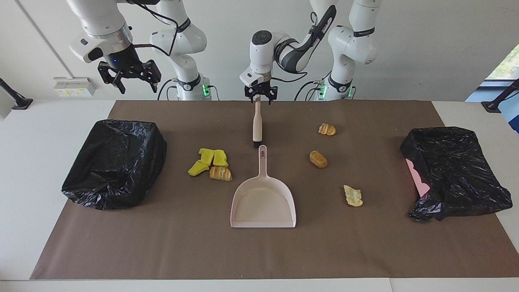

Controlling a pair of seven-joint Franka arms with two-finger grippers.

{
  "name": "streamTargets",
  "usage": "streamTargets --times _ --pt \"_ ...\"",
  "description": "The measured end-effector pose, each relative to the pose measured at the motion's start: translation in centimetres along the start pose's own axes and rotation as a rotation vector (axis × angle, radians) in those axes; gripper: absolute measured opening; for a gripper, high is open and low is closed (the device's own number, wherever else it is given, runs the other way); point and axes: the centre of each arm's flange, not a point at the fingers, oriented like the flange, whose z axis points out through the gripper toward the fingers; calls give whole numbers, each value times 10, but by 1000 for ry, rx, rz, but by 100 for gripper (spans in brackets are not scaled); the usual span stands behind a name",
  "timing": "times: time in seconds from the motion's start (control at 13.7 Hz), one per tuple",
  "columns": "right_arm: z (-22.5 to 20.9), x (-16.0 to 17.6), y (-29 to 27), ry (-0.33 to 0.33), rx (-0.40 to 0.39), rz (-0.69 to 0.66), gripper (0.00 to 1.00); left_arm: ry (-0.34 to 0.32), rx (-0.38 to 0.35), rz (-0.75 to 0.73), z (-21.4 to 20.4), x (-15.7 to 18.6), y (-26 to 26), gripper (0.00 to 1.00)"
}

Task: Sweep and dump trash in bin
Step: 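Reach the left gripper down and grasp the wooden brush handle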

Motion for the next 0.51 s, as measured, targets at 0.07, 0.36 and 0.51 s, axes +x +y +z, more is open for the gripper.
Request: streamTargets --times 0.07,0.36,0.51 --pt "0 0 0 0 0 0 100 -5 -4 1 0 -3 2 82" --pt "0 0 0 0 0 0 100 -19 -14 -3 1 -7 5 58" --pt "0 0 0 0 0 0 100 -20 -13 -5 1 -7 5 31"
